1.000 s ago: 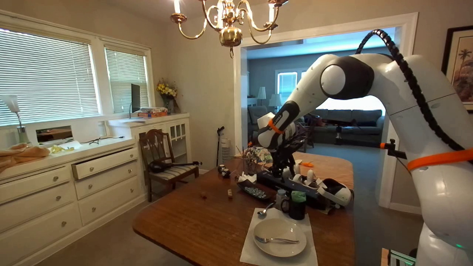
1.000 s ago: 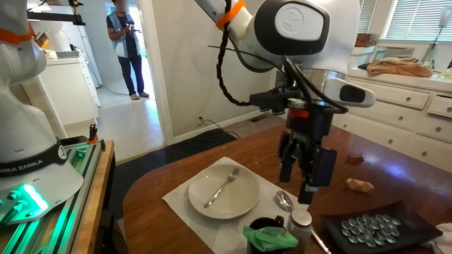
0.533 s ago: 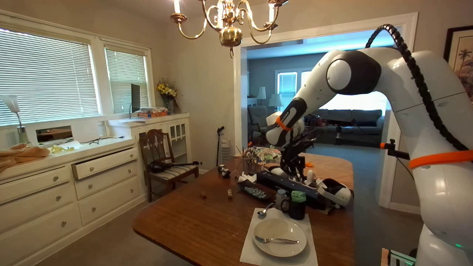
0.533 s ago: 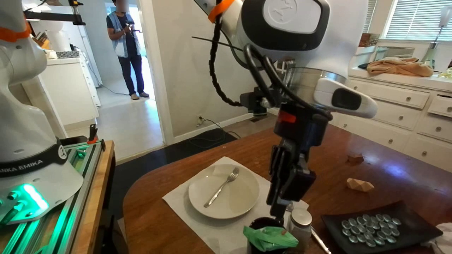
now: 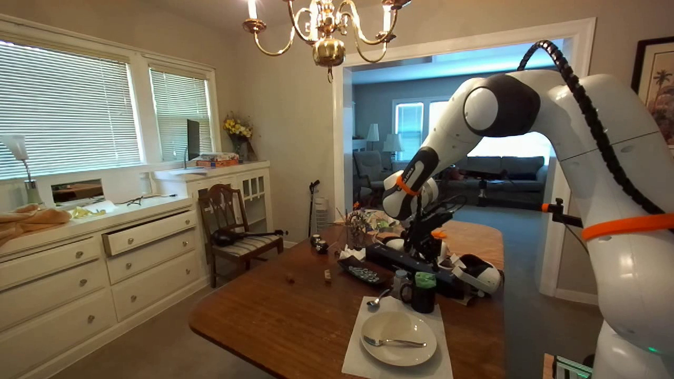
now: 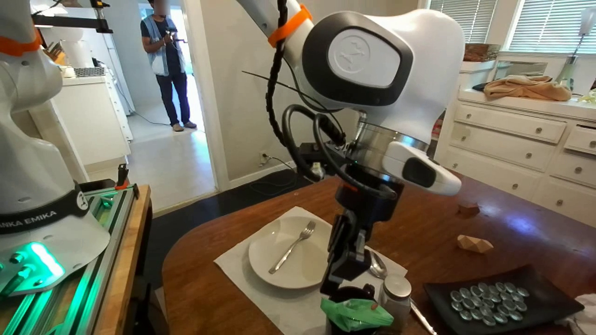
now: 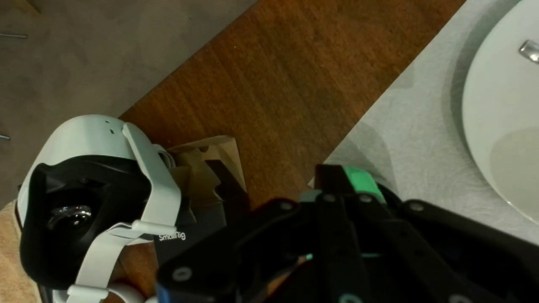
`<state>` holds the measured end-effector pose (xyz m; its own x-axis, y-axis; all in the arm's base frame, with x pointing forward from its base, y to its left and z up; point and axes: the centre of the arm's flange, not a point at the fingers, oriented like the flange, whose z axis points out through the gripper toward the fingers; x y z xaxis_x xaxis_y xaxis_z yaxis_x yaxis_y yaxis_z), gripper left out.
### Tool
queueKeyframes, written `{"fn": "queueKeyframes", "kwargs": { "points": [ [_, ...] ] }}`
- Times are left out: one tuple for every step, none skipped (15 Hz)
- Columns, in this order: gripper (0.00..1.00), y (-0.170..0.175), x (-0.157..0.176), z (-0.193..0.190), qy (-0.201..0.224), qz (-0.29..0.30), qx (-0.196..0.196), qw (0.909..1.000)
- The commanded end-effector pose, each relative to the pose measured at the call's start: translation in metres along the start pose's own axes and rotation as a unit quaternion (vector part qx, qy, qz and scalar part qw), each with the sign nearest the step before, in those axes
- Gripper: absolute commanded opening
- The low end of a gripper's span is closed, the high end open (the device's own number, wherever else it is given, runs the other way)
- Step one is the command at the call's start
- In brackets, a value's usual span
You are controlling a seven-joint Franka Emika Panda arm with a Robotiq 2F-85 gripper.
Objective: Put the green item in the cup
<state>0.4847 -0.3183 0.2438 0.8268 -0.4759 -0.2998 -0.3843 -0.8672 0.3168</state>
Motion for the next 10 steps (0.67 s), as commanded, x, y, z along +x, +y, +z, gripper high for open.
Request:
{"fn": "queueKeyframes", "kwargs": {
  "points": [
    [0.0, -0.009, 0.012, 0.014, -0.004, 0.016, 0.008, 0.9998],
    [0.0, -0.01, 0.014, 0.017, -0.005, 0.018, 0.008, 0.9998],
    [0.0, -0.011, 0.017, 0.02, -0.008, 0.02, 0.008, 0.9997],
    [0.0, -0.012, 0.02, 0.024, -0.01, 0.023, 0.008, 0.9997],
    [0.0, -0.011, 0.025, 0.026, -0.012, 0.025, 0.007, 0.9996],
    [0.0, -0.01, 0.029, 0.027, -0.013, 0.027, 0.006, 0.9995],
    [0.0, -0.01, 0.035, 0.029, -0.012, 0.029, 0.005, 0.9995],
    [0.0, -0.009, 0.041, 0.029, -0.01, 0.03, 0.002, 0.9995],
    [0.0, -0.011, 0.047, 0.029, -0.008, 0.03, 0.001, 0.9995],
    [0.0, -0.014, 0.054, 0.029, -0.005, 0.028, 0.0, 0.9996]
  ]
}}
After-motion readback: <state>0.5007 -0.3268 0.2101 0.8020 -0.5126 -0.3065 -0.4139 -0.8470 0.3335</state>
